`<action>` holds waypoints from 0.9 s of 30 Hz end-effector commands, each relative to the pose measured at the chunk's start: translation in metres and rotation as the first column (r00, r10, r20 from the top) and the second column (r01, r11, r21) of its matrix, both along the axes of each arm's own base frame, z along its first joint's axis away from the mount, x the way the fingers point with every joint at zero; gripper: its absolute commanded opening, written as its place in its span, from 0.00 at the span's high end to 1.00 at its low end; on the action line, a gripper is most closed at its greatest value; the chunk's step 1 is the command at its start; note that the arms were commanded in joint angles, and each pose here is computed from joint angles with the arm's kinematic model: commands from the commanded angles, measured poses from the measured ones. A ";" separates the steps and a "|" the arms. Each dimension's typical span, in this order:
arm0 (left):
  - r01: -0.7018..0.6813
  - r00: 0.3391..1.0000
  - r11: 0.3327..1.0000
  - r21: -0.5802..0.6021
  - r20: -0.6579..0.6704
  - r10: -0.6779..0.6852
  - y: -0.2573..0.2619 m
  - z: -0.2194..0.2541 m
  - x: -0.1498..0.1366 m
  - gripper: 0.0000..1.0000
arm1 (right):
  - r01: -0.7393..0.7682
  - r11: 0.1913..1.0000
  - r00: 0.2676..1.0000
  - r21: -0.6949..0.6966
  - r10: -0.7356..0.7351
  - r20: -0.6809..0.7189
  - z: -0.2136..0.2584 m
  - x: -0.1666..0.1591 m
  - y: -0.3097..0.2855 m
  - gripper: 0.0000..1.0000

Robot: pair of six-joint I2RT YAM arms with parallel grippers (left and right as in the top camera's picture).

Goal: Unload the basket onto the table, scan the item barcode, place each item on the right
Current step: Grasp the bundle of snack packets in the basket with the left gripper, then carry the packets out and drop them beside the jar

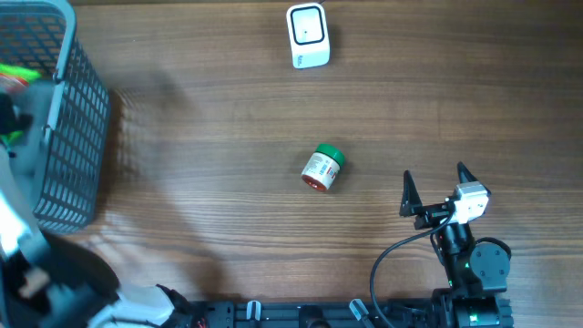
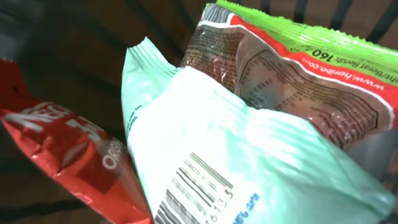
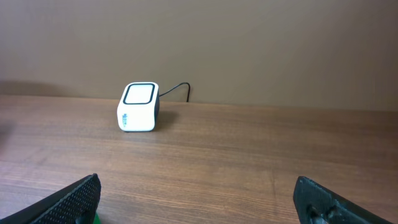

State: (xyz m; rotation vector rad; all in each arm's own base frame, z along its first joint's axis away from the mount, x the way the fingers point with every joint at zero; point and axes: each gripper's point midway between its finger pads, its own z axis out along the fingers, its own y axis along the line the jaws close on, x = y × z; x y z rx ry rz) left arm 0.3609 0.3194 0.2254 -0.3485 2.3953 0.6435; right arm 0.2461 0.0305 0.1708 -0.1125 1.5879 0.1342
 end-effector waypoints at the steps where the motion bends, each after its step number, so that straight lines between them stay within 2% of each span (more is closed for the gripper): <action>1: -0.028 0.978 0.989 0.145 0.210 -0.003 -0.018 0.107 -0.022 0.96 | 0.001 1.000 1.000 -0.005 -0.001 0.002 0.000 0.000 -0.001 0.00; 4: -0.056 0.952 0.980 0.193 0.306 -0.006 -0.035 0.152 -0.042 0.95 | 0.002 1.000 1.000 -0.006 -0.002 0.002 0.000 0.000 -0.001 0.00; 7: -0.087 0.909 0.982 0.168 0.417 0.009 -0.059 0.186 -0.064 0.95 | 0.002 1.000 1.000 -0.006 -0.002 0.002 0.000 0.000 -0.001 0.00; 10: -0.013 0.883 0.997 0.079 0.469 -0.025 -0.099 0.195 -0.076 0.96 | 0.002 1.000 1.000 -0.006 -0.002 0.002 0.000 0.000 -0.001 0.00; 12: 0.055 0.880 0.998 -0.022 0.474 -0.038 -0.132 0.187 -0.079 0.96 | 0.001 1.000 1.000 -0.006 -0.001 0.002 0.000 0.000 -0.001 0.00; 14: 0.112 0.890 0.989 -0.096 0.451 -0.057 -0.157 0.174 -0.079 0.96 | 0.001 1.000 1.000 -0.006 -0.001 0.002 0.000 0.000 -0.001 0.01; 17: 0.233 0.913 0.958 -0.168 0.377 -0.156 -0.202 0.152 -0.073 0.96 | 0.001 1.000 1.000 -0.006 -0.001 0.003 0.000 0.000 -0.001 0.00; 21: 0.383 0.903 0.892 -0.239 0.302 -0.307 -0.262 0.131 -0.067 0.96 | 0.002 1.000 1.000 -0.006 -0.002 0.002 0.000 0.000 -0.001 0.00; 27: 0.476 0.879 0.790 -0.385 0.198 -0.434 -0.336 0.091 -0.054 0.96 | 0.001 1.000 1.000 -0.005 -0.001 0.002 0.000 0.000 -0.001 0.00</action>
